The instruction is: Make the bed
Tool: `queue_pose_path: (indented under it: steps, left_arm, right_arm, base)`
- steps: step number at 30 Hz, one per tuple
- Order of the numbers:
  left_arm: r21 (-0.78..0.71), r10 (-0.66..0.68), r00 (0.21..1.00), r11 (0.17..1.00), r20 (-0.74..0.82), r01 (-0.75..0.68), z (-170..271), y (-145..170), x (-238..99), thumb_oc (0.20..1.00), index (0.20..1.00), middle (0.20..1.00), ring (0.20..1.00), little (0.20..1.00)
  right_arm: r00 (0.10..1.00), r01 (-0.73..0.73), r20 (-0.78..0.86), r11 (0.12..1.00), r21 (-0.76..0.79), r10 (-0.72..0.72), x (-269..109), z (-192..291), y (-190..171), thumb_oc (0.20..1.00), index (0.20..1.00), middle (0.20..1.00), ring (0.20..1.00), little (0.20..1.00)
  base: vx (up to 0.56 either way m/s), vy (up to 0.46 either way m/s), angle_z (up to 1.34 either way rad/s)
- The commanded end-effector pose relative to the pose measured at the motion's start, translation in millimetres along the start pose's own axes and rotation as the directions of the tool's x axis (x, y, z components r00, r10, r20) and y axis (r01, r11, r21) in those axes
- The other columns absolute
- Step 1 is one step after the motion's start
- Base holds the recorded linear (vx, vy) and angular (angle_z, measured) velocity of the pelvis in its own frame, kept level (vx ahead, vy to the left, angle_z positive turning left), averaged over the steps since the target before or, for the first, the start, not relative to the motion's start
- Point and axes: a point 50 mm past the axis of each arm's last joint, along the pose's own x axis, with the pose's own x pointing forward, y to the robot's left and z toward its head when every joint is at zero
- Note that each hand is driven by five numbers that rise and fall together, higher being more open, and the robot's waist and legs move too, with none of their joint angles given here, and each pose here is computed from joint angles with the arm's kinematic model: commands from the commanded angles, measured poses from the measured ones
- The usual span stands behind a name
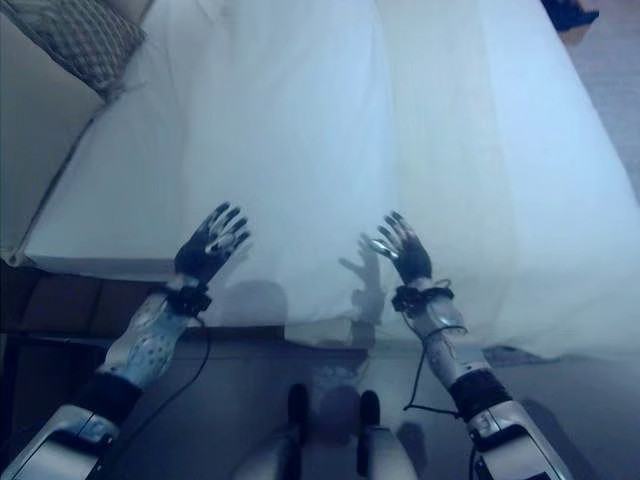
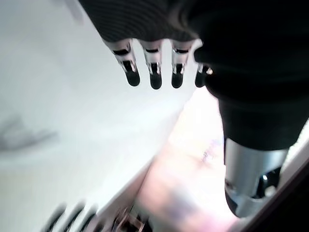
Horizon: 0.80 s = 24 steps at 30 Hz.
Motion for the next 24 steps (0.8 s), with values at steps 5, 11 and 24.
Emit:
queue_pose_path:
  steps: [5,11,24]
  left_arm:
    - [-0.166,-0.102,0.983,0.978,0.153,0.127,29,-38,40,1.0,1.0,1.0,1.0,1.0]
    - [-0.272,0.066,0.949,0.962,0.308,0.022,63,-42,69,1.0,1.0,1.0,1.0,1.0]
    - [-0.176,0.415,0.852,0.909,0.321,-0.377,85,10,68,1.0,1.0,1.0,1.0,1.0]
  right_arm:
    - [0.963,-0.207,0.218,0.954,0.217,0.159,45,53,52,1.0,1.0,1.0,1.0,1.0]
    - [0.96,-0.122,0.278,0.942,0.314,0.032,74,80,60,1.0,1.0,1.0,1.0,1.0]
    - [0.966,0.154,0.184,0.976,0.151,-0.181,91,90,35,1.0,1.0,1.0,1.0,1.0]
  base:
    - [0.03,-0.01,-0.13]
    - [0.06,-0.069,0.27]
    - [0.05,-0.046,0.14]
